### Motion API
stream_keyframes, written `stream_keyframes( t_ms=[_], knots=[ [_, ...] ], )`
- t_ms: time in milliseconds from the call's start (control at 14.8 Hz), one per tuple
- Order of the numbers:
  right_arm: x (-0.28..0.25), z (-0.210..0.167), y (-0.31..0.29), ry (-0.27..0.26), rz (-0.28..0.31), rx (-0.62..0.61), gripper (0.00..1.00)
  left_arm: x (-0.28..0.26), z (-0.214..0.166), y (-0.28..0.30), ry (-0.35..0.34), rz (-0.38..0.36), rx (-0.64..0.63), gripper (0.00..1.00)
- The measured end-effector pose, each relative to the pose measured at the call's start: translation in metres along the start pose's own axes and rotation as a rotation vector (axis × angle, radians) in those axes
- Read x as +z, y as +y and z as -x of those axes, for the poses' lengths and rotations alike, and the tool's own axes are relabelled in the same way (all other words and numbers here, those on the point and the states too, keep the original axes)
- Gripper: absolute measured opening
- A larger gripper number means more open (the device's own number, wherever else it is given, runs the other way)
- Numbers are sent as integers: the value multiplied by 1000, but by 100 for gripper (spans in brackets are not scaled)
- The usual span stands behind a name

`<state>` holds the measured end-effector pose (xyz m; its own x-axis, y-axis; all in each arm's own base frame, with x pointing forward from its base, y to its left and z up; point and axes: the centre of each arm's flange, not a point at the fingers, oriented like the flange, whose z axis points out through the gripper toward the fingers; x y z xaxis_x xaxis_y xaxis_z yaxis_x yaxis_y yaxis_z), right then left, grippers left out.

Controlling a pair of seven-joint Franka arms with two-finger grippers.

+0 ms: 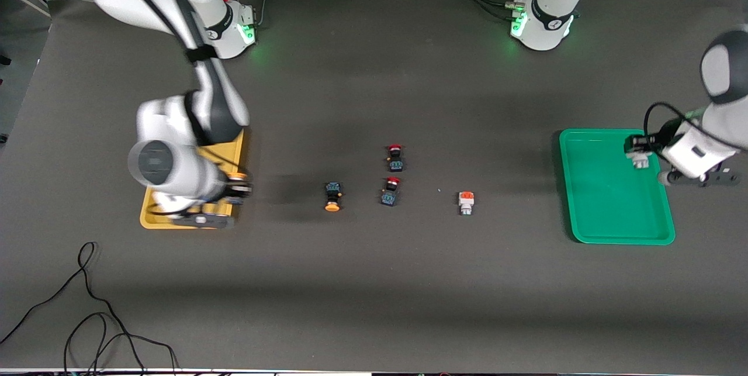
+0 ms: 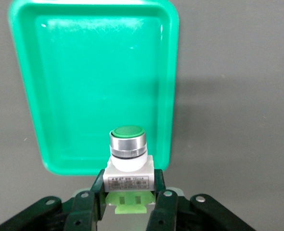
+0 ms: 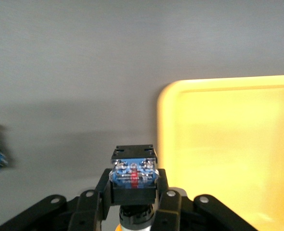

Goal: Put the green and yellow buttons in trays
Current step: 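Place the green button in the green tray while the right gripper places yellow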

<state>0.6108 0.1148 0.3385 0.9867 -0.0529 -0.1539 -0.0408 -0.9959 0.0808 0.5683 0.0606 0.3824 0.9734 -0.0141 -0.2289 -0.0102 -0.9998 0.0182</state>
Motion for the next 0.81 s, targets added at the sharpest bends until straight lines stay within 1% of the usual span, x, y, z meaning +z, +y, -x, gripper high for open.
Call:
stream_keyframes(
  t_ms=[68, 136, 203, 271, 475, 542, 678, 746, 814],
  knots=[
    [3, 1, 23, -11, 2, -15, 40, 24, -11, -2, -3, -3, 5, 41],
    [14, 3, 38, -25, 5, -23, 40, 48, -20, -3, -3, -6, 13, 41],
    [31, 7, 45, -28, 9, -26, 40, 70, -29, -3, -1, -5, 18, 41],
    [52, 12, 47, -14, 13, -28, 40, 91, -36, -4, 2, -2, 21, 41],
    [117, 31, 48, 57, 32, -40, 40, 136, -51, -10, 12, 5, 21, 41],
    [132, 36, 49, 66, 40, -41, 40, 146, -54, -13, 17, 5, 20, 41],
    [146, 39, 50, 66, 50, -42, 40, 162, -58, -19, 23, 5, 17, 41],
    [145, 39, 50, 68, 50, -42, 43, 166, -59, -21, 24, 7, 15, 45],
    [142, 38, 50, 73, 47, -42, 55, 168, -60, -21, 27, 7, 13, 54]
  ],
)
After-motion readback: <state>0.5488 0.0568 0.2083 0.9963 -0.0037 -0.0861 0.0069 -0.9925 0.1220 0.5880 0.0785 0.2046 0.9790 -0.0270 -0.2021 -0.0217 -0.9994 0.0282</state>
